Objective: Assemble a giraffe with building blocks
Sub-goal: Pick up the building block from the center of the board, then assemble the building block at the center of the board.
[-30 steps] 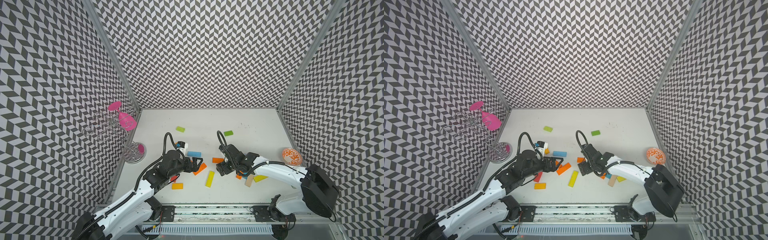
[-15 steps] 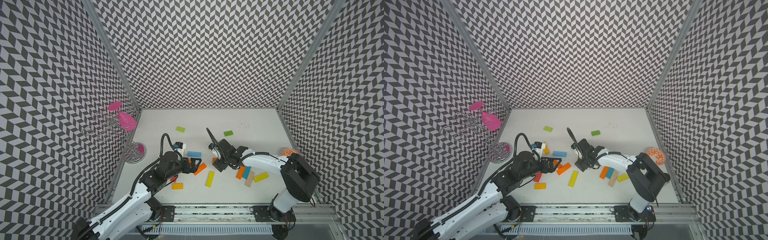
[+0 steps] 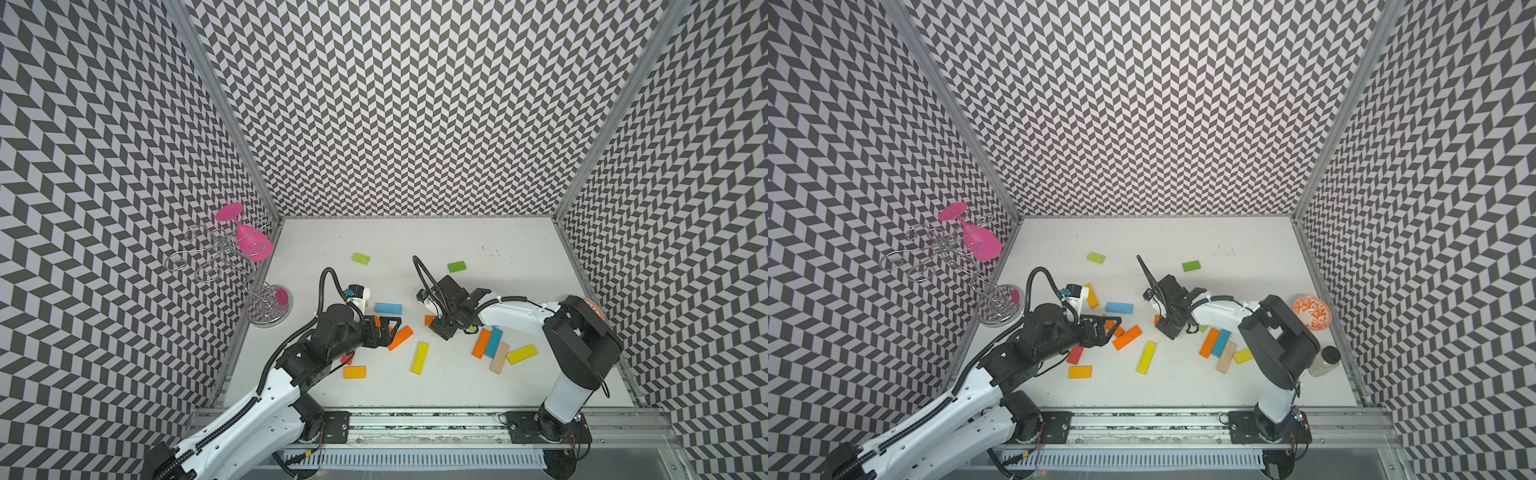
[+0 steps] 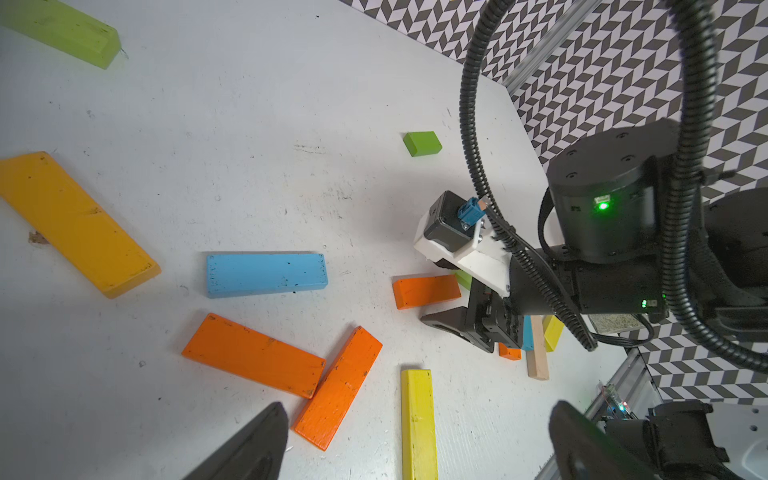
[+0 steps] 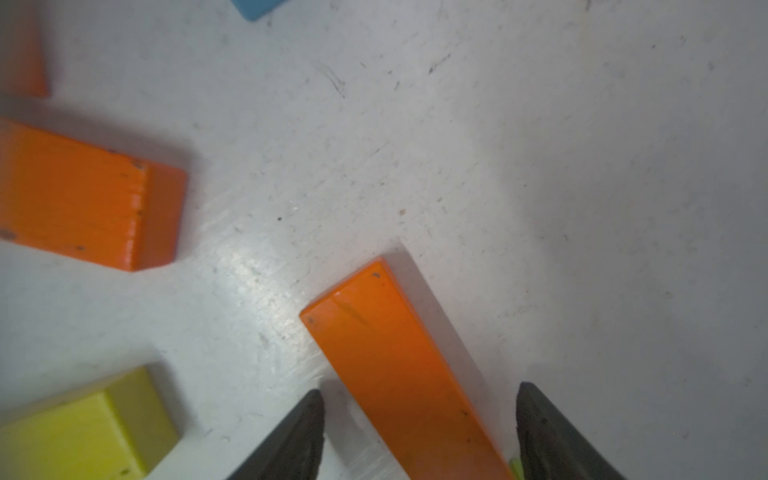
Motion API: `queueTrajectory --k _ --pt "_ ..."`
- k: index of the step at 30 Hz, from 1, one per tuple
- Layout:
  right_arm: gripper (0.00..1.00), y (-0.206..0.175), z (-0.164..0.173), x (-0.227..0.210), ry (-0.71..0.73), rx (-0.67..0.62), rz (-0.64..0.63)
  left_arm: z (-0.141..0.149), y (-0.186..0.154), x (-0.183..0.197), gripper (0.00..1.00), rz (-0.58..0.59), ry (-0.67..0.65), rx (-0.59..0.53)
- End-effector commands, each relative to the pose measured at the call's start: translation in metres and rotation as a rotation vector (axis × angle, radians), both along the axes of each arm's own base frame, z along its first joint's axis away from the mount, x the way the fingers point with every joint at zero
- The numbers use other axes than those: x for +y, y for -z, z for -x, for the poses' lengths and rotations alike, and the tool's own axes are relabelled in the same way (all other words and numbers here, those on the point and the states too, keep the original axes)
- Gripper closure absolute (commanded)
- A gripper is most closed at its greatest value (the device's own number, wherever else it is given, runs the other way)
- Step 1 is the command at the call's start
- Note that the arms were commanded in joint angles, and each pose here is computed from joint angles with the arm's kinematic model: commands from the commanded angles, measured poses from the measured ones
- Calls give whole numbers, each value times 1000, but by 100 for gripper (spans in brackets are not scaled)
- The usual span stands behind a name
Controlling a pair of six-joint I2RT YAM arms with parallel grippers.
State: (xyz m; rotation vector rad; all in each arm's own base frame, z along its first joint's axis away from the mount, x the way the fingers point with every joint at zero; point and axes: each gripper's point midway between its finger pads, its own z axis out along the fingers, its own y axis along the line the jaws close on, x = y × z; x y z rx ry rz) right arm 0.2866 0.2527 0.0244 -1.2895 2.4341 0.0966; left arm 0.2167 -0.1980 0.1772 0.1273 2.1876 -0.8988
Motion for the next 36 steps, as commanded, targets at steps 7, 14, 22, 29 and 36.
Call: queueTrajectory --k 7,14,22,29,36 --pt "72 -29 -8 0 65 -50 -65 -5 -14 -3 1 8 -4 -30" --pt "77 -118 -61 -44 364 -183 -237 -13 -17 -13 1 4 26 -47" --pt "76 -145 -130 -124 696 -270 -272 -31 -22 -39 1 29 83 -65" --pt "76 -100 -179 -155 792 -204 -225 -45 -23 -58 1 37 119 -67" --pt "76 -58 -197 -154 757 -148 -186 -51 -12 -69 1 27 148 -42"
